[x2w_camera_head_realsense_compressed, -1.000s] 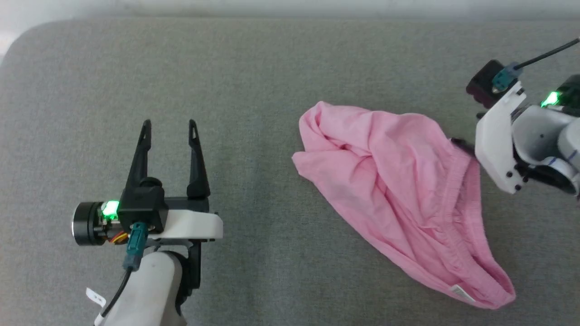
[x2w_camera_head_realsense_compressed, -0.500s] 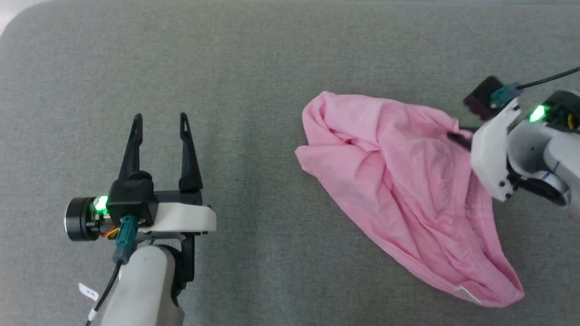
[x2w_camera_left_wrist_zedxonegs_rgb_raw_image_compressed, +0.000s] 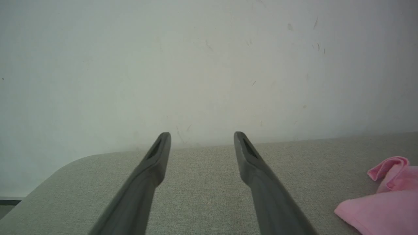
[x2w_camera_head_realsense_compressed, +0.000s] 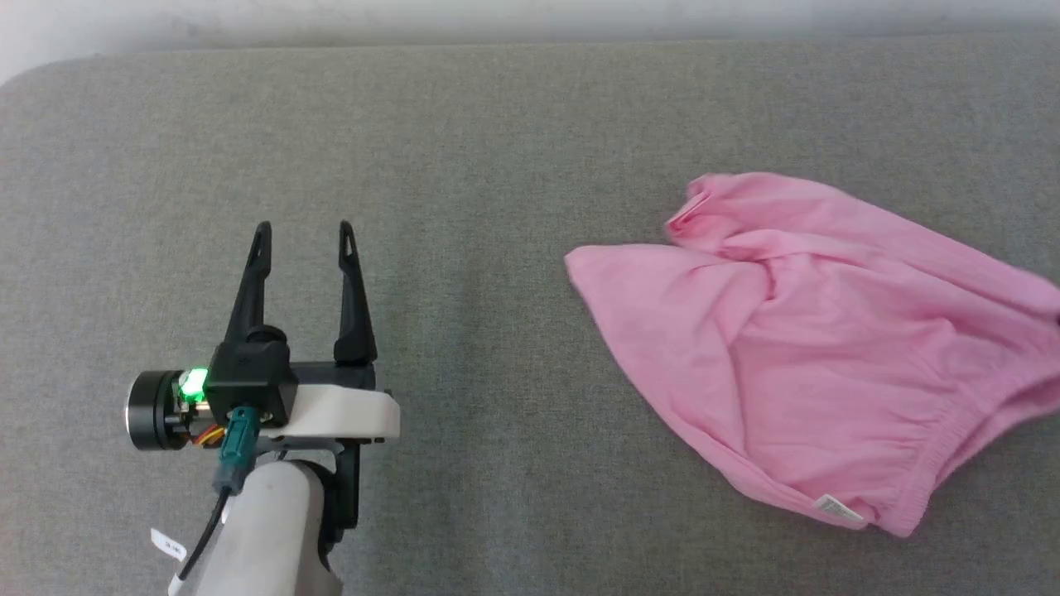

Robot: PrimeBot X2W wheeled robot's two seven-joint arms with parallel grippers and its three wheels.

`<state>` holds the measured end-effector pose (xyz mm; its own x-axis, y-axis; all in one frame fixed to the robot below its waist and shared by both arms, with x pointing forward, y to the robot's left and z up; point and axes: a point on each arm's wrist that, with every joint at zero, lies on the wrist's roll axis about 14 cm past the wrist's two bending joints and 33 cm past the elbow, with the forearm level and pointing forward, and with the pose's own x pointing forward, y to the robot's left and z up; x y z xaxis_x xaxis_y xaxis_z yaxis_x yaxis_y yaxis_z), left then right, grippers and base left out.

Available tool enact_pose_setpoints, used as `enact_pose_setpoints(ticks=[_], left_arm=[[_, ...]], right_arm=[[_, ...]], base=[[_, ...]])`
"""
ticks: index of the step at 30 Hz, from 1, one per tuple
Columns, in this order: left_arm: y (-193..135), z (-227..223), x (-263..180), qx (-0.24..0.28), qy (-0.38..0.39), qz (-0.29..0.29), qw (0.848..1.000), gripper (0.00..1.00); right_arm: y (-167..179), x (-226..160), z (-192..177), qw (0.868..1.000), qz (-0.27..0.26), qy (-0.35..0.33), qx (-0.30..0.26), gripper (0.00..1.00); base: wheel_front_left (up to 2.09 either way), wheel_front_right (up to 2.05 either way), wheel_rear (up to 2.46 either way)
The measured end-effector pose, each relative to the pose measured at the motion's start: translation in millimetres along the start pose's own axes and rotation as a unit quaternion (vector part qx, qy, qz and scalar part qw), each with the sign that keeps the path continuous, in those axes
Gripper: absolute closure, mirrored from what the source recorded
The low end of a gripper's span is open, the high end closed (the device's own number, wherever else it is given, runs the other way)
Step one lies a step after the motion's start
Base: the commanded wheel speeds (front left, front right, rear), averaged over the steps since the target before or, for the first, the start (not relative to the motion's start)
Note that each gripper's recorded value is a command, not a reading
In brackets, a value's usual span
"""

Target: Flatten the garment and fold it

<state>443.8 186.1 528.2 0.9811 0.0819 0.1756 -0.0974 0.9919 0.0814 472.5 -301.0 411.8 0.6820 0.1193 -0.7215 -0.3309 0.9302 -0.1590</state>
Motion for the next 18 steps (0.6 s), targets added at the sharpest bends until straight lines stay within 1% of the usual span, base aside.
enact_pose_setpoints(ticks=[2, 4, 7, 8, 9, 11, 13, 15, 18], left_arm=[[0, 0, 0, 0.000, 0.001, 0.000, 1.000, 0.00], [-1, 0, -1, -0.002, 0.002, -0.004, 1.000, 0.00], [0, 2, -3, 0.002, 0.000, -0.005, 1.000, 0.00], [0, 2, -4, 0.004, 0.000, -0.005, 1.000, 0.00], [-1, 3, -4, 0.004, -0.001, -0.009, 1.000, 0.00], [0, 9, -4, 0.008, -0.009, -0.016, 1.000, 0.00], [1, 16, -3, 0.015, -0.018, -0.025, 0.999, 0.00], [1, 25, 1, 0.017, -0.031, -0.035, 0.999, 0.00], [-3, 40, 14, 0.020, -0.053, -0.061, 0.997, 0.00]], right_arm=[[-7, -1, -35, 0.999, -0.016, 0.041, 0.020, 1.00], [-9, -3, -58, 0.997, -0.024, 0.064, 0.034, 1.00], [-5, -3, -57, 0.997, -0.027, 0.043, 0.065, 1.00], [-4, -4, -53, 0.997, -0.029, 0.027, 0.068, 0.47], [-4, -5, -47, 0.997, -0.031, 0.005, 0.070, 0.00], [-8, -10, -30, 0.996, -0.040, -0.046, 0.067, 0.00], [-16, -19, -7, 0.992, -0.054, -0.105, 0.052, 0.00], [-28, -32, 18, 0.984, -0.072, -0.159, 0.037, 0.00], [-42, -52, 60, 0.968, -0.095, -0.229, 0.025, 0.00]], base=[[0.00, 0.00, 0.00], [0.00, 0.00, 0.00], [0.00, 0.00, 0.00], [0.00, 0.00, 0.00], [0.00, 0.00, 0.00], [0.00, 0.00, 0.00], [0.00, 0.00, 0.00], [0.00, 0.00, 0.00], [0.00, 0.00, 0.00]])
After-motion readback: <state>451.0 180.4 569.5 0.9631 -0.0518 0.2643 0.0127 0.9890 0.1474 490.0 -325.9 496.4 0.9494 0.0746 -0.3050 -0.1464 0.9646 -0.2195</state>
